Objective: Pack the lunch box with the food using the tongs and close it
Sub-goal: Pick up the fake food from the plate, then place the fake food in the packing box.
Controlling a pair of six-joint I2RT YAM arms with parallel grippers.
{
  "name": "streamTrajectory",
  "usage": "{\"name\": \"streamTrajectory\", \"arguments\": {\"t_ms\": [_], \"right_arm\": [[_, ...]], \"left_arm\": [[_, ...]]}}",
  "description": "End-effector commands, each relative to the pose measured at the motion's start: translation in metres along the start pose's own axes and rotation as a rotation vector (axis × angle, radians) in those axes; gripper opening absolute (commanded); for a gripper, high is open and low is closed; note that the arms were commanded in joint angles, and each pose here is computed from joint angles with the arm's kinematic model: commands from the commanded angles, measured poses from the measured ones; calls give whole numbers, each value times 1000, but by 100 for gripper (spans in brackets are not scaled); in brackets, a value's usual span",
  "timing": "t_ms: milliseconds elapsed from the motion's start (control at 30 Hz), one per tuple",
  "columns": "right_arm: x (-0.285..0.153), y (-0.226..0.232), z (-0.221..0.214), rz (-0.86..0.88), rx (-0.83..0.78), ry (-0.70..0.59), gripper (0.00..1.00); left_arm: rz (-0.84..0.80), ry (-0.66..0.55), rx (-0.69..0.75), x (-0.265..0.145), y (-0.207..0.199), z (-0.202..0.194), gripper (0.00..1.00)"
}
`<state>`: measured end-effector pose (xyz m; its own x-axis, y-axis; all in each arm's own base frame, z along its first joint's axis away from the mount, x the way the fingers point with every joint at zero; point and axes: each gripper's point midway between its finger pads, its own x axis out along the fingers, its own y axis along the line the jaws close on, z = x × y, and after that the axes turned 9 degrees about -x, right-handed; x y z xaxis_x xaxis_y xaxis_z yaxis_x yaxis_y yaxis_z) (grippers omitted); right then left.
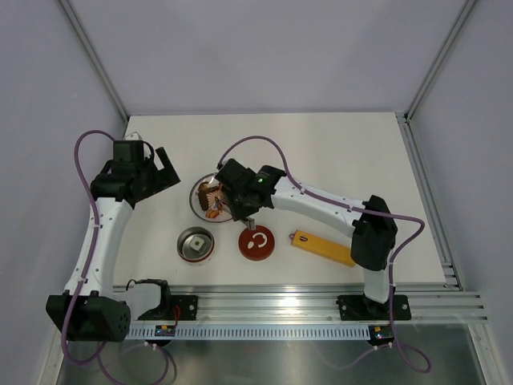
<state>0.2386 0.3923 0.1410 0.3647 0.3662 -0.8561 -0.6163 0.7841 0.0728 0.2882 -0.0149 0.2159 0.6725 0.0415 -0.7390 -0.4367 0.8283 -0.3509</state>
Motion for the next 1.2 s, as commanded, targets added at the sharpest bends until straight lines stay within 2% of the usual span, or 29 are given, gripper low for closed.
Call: {"name": "streamTrajectory", "arguments": {"t_ms": [0, 200, 400, 700, 1067, 1167], "right_arm": [[-59, 11, 42, 37, 3, -184, 20], [-86, 28, 37, 89, -48, -201, 21], [-97, 75, 16, 235, -193, -206, 22], [-78, 111, -14, 296, -279, -122, 23], [-51, 115, -29, 275, -303, -55, 28], [-49, 116, -29, 274, -302, -52, 33]], "left_arm": [[-20, -50, -3, -3, -4, 11, 99], [-29, -90, -22, -10, -5, 18, 99], [-22, -97, -29, -12, -5, 22, 99], [-19, -114, -44, -18, -3, 25, 99], [-25, -111, -36, -19, -4, 24, 99], [-23, -109, -36, -18, -4, 24, 99]]}}
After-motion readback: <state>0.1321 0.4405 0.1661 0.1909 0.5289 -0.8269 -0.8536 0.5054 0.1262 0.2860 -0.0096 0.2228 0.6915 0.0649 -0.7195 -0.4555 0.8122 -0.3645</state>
